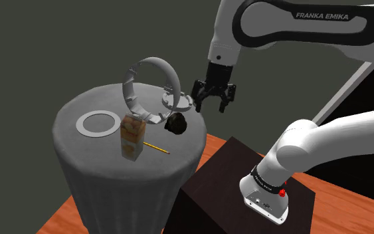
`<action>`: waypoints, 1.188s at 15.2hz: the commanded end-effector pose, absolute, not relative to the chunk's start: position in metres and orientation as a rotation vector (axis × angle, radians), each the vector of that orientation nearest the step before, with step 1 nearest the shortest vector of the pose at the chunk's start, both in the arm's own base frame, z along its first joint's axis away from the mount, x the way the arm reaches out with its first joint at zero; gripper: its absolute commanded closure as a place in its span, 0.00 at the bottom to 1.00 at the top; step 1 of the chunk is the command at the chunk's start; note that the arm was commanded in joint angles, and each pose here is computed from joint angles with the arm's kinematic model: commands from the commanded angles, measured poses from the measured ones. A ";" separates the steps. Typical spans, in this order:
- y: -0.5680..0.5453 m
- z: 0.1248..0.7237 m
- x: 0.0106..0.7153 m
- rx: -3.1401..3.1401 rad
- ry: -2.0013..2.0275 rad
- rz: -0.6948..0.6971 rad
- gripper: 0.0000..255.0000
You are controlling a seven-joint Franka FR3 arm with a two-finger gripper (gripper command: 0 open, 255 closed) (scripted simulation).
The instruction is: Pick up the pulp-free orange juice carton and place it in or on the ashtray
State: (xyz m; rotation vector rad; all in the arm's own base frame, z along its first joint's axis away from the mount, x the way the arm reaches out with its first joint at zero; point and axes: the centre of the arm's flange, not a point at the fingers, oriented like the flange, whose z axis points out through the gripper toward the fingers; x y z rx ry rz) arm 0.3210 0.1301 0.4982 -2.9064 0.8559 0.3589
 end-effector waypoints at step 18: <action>0.278 0.454 0.469 -2.429 1.669 0.324 0.00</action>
